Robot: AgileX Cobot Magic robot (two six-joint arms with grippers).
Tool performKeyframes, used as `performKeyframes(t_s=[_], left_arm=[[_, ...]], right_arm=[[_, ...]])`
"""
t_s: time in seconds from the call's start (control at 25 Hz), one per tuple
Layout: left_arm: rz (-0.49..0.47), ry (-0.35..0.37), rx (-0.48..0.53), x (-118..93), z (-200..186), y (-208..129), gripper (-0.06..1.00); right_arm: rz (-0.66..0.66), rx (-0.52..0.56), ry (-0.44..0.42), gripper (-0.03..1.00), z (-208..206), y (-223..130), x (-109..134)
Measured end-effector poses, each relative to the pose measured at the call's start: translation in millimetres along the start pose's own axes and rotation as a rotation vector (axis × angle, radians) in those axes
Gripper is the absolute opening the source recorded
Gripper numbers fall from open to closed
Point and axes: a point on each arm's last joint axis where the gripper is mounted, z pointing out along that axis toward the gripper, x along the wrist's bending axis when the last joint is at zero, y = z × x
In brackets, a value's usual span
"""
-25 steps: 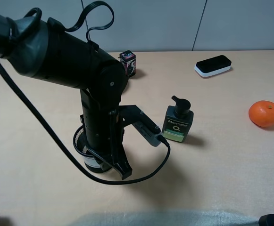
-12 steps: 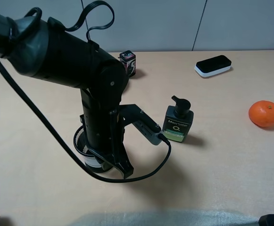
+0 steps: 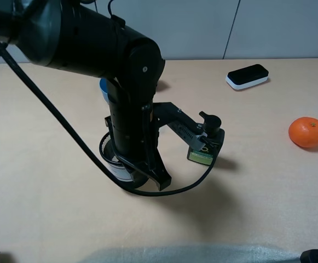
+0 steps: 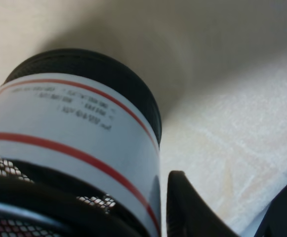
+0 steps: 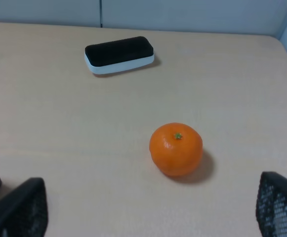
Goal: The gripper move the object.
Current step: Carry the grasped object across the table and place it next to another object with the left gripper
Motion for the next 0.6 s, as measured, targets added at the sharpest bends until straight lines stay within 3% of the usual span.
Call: performKeyframes(t_s=[0.6], left_arm=[[0.005,0.037,0.001,9,-32,18,0.09]], right_arm=[[0.0,0.0,0.0,0.64,0,0,0]])
